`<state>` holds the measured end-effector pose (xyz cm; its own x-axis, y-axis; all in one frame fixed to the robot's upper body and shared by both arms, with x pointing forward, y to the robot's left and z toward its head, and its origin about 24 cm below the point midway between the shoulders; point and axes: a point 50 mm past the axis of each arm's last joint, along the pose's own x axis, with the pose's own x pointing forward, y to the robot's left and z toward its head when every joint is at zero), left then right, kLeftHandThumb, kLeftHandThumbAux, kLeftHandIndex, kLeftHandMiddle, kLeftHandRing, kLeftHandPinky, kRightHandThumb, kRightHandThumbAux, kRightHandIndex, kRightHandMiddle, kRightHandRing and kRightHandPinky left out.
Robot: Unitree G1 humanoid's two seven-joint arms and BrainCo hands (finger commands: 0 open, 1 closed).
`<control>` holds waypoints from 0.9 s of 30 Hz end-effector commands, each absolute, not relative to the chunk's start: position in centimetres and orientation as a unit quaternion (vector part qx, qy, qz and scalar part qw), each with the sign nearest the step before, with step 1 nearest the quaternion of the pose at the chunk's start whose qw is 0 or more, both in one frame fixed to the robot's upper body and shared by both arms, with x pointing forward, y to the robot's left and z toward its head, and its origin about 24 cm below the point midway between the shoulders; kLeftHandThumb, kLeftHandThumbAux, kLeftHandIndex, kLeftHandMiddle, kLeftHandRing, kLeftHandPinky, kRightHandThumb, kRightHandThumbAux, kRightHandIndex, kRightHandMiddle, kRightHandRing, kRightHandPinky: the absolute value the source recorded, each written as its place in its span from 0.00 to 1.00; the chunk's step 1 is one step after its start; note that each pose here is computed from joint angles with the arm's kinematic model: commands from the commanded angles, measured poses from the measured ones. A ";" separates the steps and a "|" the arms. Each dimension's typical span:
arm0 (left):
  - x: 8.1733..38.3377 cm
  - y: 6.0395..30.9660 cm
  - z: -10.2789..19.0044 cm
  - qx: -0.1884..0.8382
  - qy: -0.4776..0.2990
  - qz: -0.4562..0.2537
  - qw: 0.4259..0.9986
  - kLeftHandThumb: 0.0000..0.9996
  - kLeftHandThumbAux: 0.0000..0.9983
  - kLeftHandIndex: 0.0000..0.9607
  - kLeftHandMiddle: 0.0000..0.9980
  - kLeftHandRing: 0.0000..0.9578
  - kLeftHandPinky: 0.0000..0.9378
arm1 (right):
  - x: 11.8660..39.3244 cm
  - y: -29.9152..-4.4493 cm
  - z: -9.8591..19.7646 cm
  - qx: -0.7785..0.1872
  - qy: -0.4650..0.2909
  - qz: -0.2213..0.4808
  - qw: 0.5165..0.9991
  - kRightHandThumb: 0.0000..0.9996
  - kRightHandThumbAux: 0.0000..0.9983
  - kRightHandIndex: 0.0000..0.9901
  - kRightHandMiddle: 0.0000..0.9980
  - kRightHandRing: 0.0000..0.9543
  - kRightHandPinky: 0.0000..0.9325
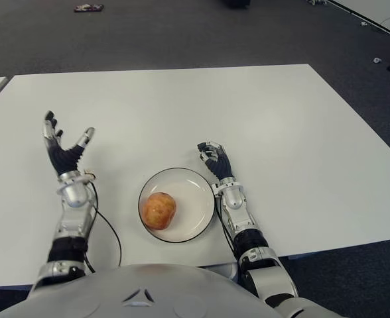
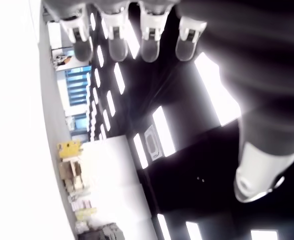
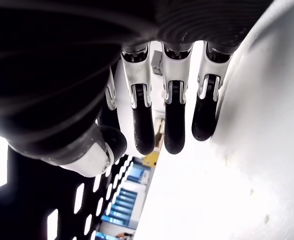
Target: Put the apples into the plate.
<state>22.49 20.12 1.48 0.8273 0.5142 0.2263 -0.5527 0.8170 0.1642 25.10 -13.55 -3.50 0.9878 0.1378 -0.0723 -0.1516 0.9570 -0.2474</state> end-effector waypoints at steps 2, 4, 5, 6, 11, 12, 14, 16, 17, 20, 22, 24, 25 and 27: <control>21.9 18.5 0.5 0.112 -0.059 0.255 0.959 0.00 0.44 0.00 0.00 0.00 0.00 | 22.3 -13.6 -6.7 -0.119 0.114 0.078 0.983 0.71 0.72 0.42 0.36 0.36 0.38; 21.7 18.2 0.1 0.111 -0.050 0.243 0.962 0.00 0.43 0.00 0.00 0.00 0.00 | 22.3 -13.6 -6.7 -0.119 0.113 0.077 0.983 0.71 0.72 0.42 0.36 0.36 0.38; 21.6 18.1 -0.1 0.111 -0.046 0.238 0.964 0.00 0.43 0.00 0.00 0.00 0.00 | 22.4 -13.6 -6.7 -0.119 0.113 0.076 0.983 0.71 0.72 0.42 0.36 0.36 0.39; 21.5 17.9 -0.2 0.111 -0.041 0.230 0.966 0.00 0.42 0.00 0.00 0.00 0.00 | 22.4 -13.6 -6.7 -0.119 0.113 0.075 0.984 0.71 0.72 0.42 0.36 0.36 0.39; 20.9 17.6 -0.8 0.111 -0.030 0.193 0.974 0.00 0.42 0.00 0.00 0.00 0.00 | 22.5 -13.6 -6.5 -0.119 0.109 0.066 0.985 0.71 0.72 0.42 0.36 0.37 0.39; 20.8 17.5 -0.9 0.111 -0.029 0.185 0.976 0.00 0.42 0.00 0.00 0.00 0.00 | 22.5 -13.7 -6.4 -0.119 0.108 0.063 0.985 0.71 0.72 0.42 0.36 0.37 0.39; 20.7 17.4 -1.0 0.111 -0.026 0.173 0.978 0.00 0.42 0.00 0.00 0.00 0.00 | 22.5 -13.7 -6.4 -0.118 0.107 0.060 0.985 0.71 0.72 0.42 0.36 0.37 0.39; 20.7 17.3 -1.2 0.111 -0.022 0.162 0.980 0.00 0.43 0.00 0.00 0.00 0.00 | 22.7 -13.7 -6.3 -0.118 0.105 0.056 0.986 0.71 0.72 0.42 0.36 0.37 0.38; 20.7 17.3 -1.3 0.112 -0.021 0.157 0.981 0.00 0.43 0.00 0.00 0.00 0.00 | 22.7 -13.7 -6.2 -0.117 0.104 0.055 0.986 0.71 0.72 0.42 0.36 0.37 0.39; 20.7 17.4 -1.3 0.114 -0.018 0.150 0.982 0.00 0.43 0.00 0.00 0.00 0.00 | 23.0 -13.6 -6.0 -0.117 0.096 0.051 0.987 0.71 0.72 0.42 0.36 0.37 0.39; 20.8 17.4 -1.4 0.116 -0.017 0.147 0.982 0.00 0.43 0.00 0.00 0.00 0.00 | 23.2 -13.6 -5.6 -0.117 0.089 0.048 0.988 0.71 0.72 0.42 0.36 0.37 0.38; 20.9 17.4 -1.5 0.119 -0.016 0.145 0.982 0.00 0.43 0.00 0.00 0.00 0.00 | 23.5 -13.4 -5.2 -0.116 0.080 0.044 0.989 0.71 0.72 0.42 0.36 0.36 0.38; 20.9 17.4 -1.6 0.120 -0.016 0.144 0.982 0.00 0.42 0.00 0.00 0.00 0.00 | 23.7 -13.4 -5.0 -0.114 0.076 0.041 0.990 0.71 0.72 0.42 0.36 0.36 0.38; 20.9 17.4 -1.6 0.121 -0.016 0.144 0.982 0.00 0.42 0.00 0.00 0.00 0.00 | 23.8 -13.3 -4.8 -0.113 0.073 0.038 0.990 0.71 0.72 0.42 0.35 0.36 0.38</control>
